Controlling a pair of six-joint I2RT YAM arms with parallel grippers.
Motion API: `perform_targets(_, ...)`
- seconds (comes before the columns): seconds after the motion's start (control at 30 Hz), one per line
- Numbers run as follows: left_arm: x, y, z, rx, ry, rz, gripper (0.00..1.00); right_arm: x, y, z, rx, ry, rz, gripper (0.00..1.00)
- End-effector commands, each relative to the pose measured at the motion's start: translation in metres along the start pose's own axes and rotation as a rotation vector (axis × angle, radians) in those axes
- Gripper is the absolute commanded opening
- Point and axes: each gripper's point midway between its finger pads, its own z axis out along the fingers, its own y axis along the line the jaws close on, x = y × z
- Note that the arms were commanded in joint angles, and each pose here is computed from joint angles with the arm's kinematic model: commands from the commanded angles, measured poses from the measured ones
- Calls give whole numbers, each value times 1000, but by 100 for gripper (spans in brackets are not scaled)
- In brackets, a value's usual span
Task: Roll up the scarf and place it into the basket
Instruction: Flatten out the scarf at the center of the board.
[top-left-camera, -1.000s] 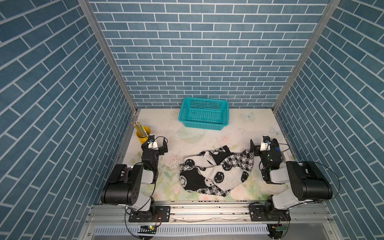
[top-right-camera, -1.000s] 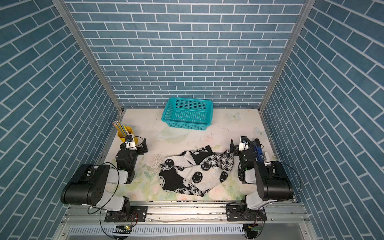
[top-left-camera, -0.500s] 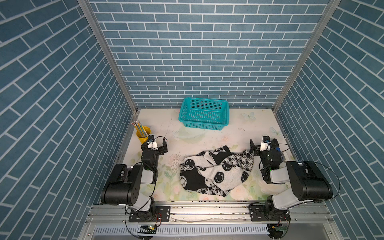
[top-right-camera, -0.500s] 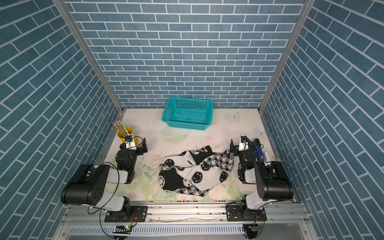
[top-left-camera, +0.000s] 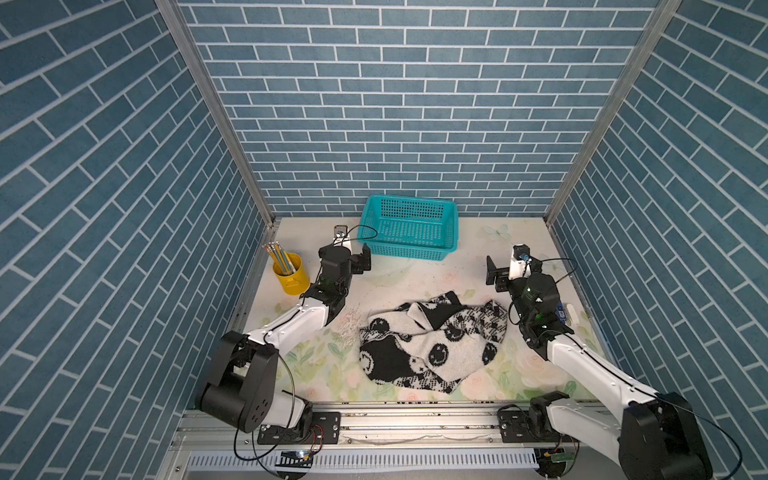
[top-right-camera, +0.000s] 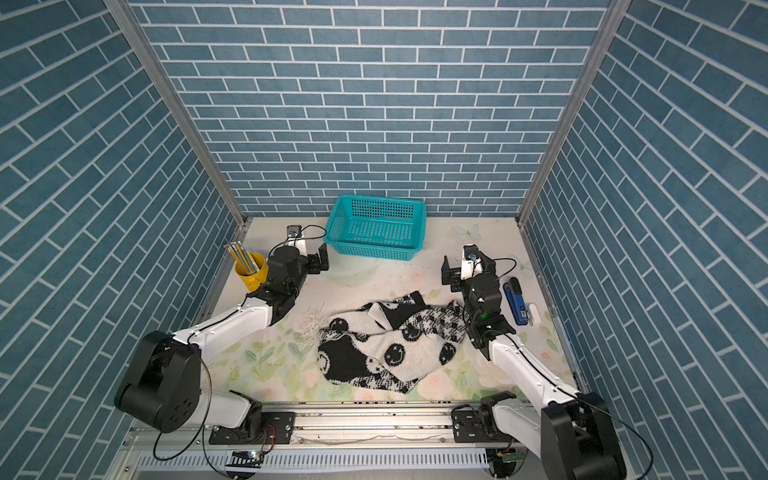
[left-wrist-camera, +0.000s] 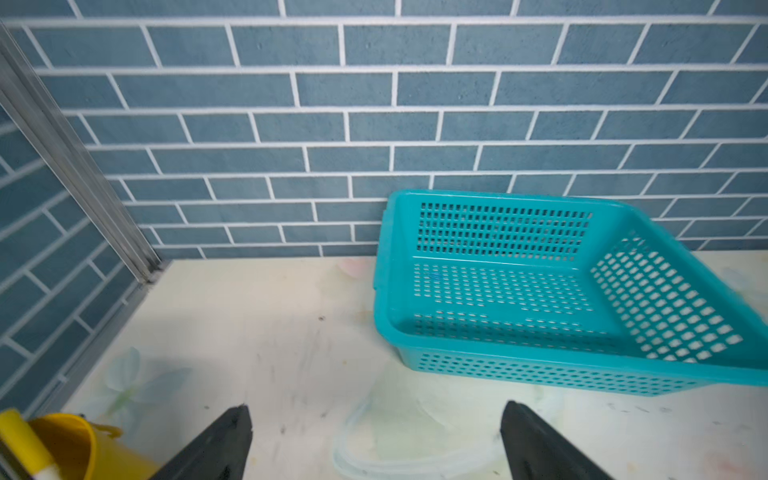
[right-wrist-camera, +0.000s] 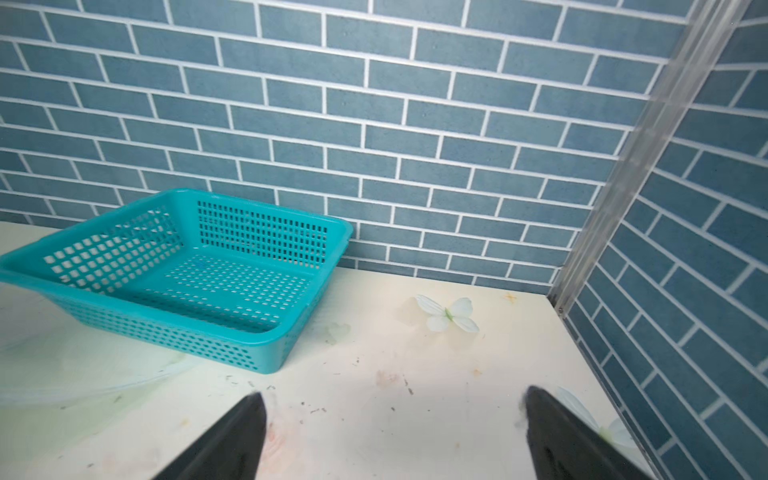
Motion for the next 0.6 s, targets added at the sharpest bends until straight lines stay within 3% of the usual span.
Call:
perform_targets(0.0,52,-14,-34,10,228,-138,100,41,25,-17,-48,215,-1,100)
perform_targets(0.07,73,-36,-64,112,306,-160,100,45,29,-22,-49,232,23,99)
perform_targets(0.27,133,-95,-160,357,512,-70,100,47,18,-17,30,243,28,99)
perform_targets(0.37,155,-104,-172,419,573,-82,100,42,14,-15,56,226,45,100)
perform_targets(0.57,183,-120,-176,417,681,-77,100,38,13,-19,52,218,53,99)
